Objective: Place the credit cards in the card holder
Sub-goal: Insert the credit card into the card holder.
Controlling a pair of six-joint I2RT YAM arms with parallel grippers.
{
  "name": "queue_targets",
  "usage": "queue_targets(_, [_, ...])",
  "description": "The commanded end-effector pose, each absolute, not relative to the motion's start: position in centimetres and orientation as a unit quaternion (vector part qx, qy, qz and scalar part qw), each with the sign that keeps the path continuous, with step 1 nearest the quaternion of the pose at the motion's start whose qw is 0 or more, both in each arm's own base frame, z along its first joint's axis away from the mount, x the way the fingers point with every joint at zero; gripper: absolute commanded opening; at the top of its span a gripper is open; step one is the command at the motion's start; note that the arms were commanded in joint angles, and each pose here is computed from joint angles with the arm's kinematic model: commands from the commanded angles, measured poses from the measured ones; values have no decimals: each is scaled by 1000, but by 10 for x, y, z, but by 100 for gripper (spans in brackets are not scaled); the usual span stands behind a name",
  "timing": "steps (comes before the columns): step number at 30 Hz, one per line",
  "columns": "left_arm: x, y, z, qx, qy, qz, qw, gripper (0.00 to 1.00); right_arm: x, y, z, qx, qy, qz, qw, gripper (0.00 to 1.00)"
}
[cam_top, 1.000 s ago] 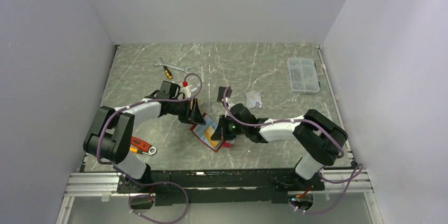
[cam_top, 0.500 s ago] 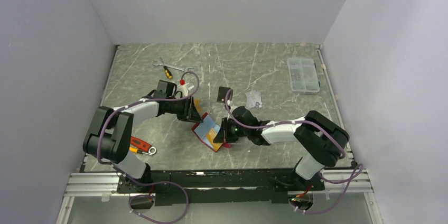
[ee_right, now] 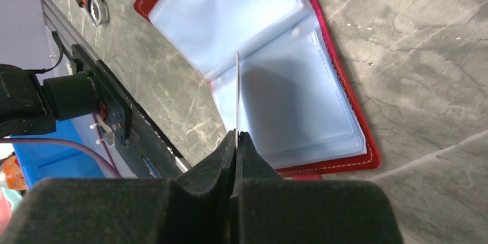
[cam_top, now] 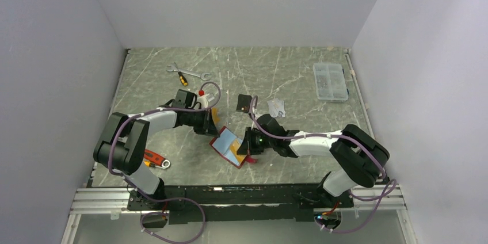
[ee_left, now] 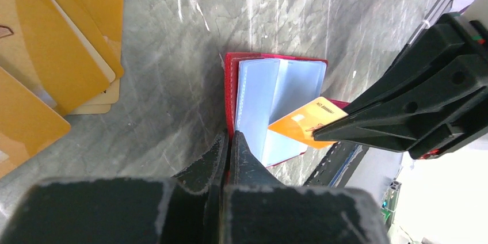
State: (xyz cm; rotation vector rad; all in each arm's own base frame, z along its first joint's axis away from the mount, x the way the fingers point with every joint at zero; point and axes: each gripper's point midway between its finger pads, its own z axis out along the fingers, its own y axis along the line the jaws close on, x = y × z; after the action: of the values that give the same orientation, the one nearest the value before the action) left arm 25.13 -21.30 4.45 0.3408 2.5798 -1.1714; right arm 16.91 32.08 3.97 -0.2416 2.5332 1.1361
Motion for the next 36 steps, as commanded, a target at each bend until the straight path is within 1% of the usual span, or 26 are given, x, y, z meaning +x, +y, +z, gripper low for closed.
queue_targets(1, [249,-209,39,122,905,-381,147,0,182,331,57,-91,888,409,187,0])
queue_targets(8, [252,-207,44,90,898,-404,146,0,155,346,62,-154,869,452,130,0])
queue_targets(14, [255,-199,45,74,896,-409,158,0,134,350,40,-228,885,391,110,0])
queue_targets(20, [255,-198,45,75,896,-406,161,0,131,331,27,-238,905,332,119,0])
queue_targets(24, [253,-199,48,74,895,-412,158,0,139,306,18,-213,931,264,138,0])
queue_targets(28, [252,-200,50,72,892,-417,156,0,156,280,16,-173,948,196,180,0])
queue_targets(33, [250,-203,51,65,888,-429,152,0,172,261,33,-147,947,157,237,0])
queue_targets(36, [247,-207,53,69,880,-445,151,0,172,264,41,-152,943,163,247,0])
